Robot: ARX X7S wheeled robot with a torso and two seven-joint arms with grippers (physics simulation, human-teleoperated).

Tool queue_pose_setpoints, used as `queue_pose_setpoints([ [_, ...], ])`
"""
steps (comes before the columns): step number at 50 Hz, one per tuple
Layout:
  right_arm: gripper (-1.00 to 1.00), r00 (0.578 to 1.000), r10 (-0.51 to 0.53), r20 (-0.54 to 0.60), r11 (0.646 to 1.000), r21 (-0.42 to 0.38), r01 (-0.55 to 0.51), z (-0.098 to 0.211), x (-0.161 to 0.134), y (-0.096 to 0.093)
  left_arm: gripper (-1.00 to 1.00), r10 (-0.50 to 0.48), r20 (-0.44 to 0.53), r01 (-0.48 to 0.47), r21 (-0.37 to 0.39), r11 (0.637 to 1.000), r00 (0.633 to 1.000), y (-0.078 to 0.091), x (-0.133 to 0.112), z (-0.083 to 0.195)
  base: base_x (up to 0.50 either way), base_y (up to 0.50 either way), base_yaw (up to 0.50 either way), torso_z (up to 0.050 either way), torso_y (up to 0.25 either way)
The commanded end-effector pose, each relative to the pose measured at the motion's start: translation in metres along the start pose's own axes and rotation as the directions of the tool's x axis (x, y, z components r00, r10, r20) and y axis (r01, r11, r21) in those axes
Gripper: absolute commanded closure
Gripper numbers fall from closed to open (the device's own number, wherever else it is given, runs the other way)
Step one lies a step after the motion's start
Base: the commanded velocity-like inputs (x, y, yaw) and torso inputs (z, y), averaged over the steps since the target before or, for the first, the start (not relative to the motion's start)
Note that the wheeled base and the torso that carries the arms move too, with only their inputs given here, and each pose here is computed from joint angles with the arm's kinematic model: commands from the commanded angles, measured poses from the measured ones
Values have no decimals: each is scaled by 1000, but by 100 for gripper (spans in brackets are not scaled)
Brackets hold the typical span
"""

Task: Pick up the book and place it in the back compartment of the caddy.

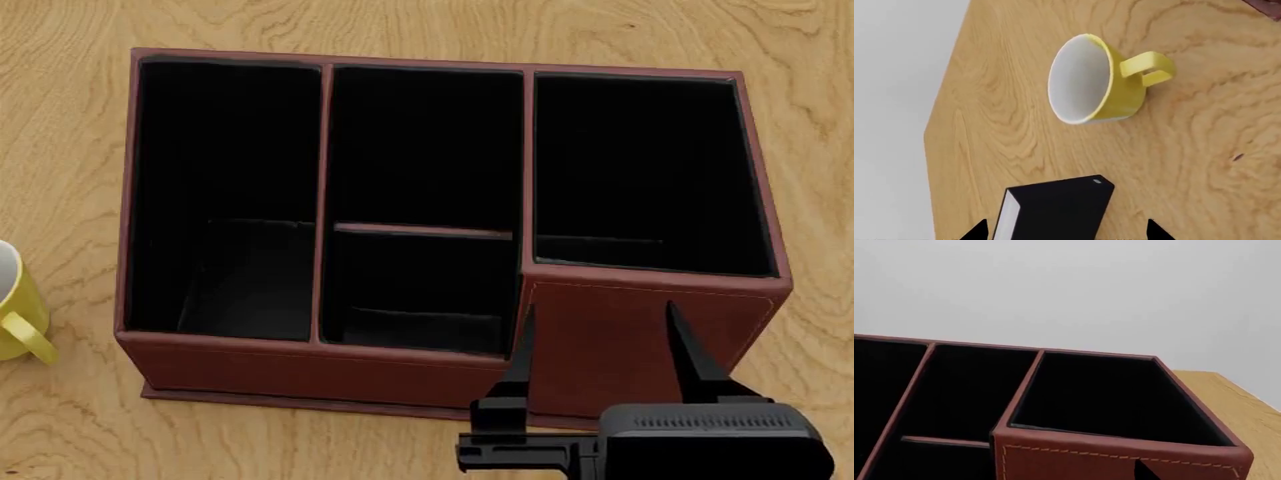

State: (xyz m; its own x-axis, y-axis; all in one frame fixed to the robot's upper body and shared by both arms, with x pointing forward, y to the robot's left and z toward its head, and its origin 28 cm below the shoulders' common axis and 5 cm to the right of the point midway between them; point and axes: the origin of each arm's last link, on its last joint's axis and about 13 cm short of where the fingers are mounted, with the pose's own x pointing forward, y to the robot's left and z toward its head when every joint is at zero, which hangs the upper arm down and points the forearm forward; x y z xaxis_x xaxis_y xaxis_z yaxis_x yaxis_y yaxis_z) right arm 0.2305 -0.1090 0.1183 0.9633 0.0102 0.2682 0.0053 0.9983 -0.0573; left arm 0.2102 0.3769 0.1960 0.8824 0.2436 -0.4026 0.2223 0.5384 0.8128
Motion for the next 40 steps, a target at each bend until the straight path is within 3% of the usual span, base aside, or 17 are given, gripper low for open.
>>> queue_pose_setpoints([
  [1, -100, 1000, 0, 3, 1000, -1, 0, 1, 0, 0, -100, -3, -27, 3, 19, 1000, 1000, 3, 8, -4, 0, 0, 0, 0, 0],
  [40, -100, 1000, -4, 0, 1000, -4, 4, 1, 1, 0, -100, 25, -126, -16, 79, 997, 992, 16, 39, -10, 0, 0, 0, 0, 0],
])
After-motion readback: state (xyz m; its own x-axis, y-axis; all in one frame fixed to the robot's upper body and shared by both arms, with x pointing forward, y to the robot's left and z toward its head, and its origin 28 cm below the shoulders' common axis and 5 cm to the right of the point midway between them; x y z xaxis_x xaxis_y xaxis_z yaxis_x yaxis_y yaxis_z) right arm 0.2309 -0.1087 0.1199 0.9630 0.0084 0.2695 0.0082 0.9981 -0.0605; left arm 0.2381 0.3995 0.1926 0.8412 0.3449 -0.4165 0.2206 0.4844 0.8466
